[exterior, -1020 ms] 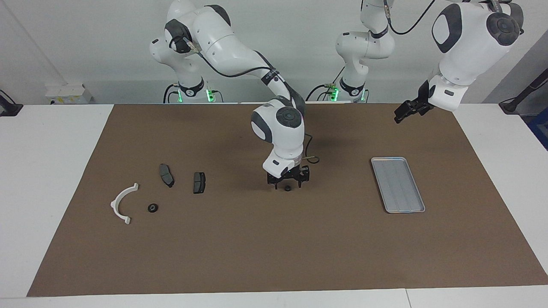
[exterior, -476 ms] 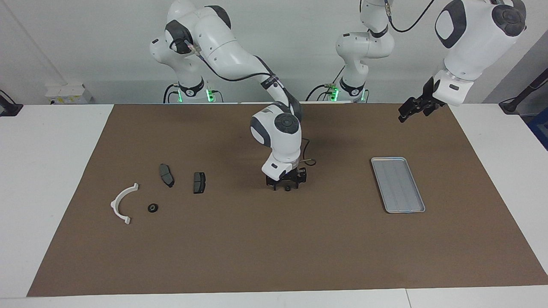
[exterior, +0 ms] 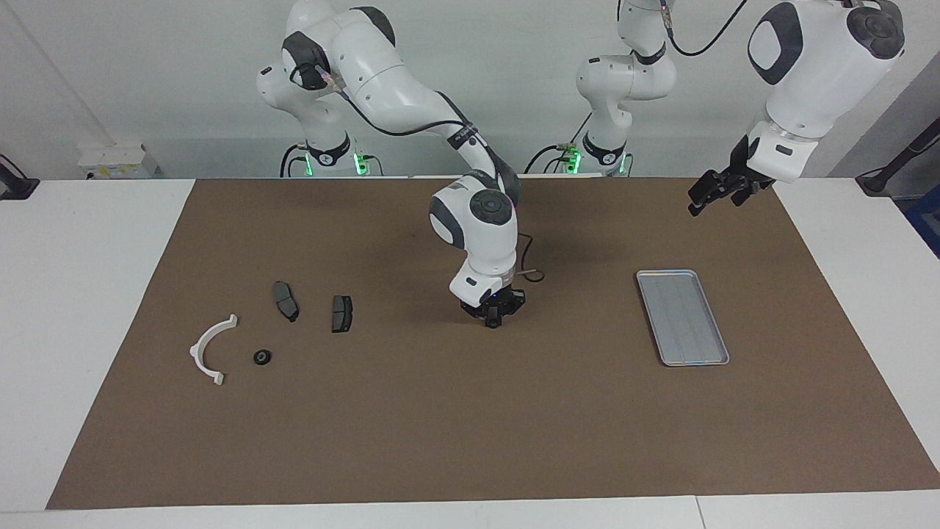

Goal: Place bearing gear from tray to pile
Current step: 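Carry the bearing with the right gripper and set it beside the first bearing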

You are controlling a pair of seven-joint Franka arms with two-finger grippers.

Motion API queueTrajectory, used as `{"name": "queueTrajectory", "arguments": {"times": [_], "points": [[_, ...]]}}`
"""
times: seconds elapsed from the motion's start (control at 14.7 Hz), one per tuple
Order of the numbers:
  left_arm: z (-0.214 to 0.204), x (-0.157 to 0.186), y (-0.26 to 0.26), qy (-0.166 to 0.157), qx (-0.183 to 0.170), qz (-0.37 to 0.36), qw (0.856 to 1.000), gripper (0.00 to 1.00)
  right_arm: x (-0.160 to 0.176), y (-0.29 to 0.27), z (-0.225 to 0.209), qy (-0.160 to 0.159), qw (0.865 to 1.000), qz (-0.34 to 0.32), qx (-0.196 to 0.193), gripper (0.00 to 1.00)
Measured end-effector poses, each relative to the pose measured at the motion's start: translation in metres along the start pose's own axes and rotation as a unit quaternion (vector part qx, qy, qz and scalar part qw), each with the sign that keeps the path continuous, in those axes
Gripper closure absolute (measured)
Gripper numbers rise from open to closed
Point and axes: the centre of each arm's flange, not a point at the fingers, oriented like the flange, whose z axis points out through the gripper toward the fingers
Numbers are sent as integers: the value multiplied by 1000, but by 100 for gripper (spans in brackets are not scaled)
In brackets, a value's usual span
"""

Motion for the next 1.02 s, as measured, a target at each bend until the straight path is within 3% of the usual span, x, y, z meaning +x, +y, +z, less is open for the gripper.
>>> {"name": "queueTrajectory", "arguments": {"times": [0.34,0.68,0.88,1.02], "points": [[7,6,2,-2,1,4,1000,0,40,62,-23,-12,999,-36,-15,76],[8,5,8,-4,2,14,1000,0,104,245,-91,-29,993,-109,-14,76],[9,4,11,-9,3,24,1000,0,116,343,-97,-36,988,-148,-10,76],[8,1,13,-16,6,31,999,0,114,370,-91,-43,986,-159,-8,76]]}}
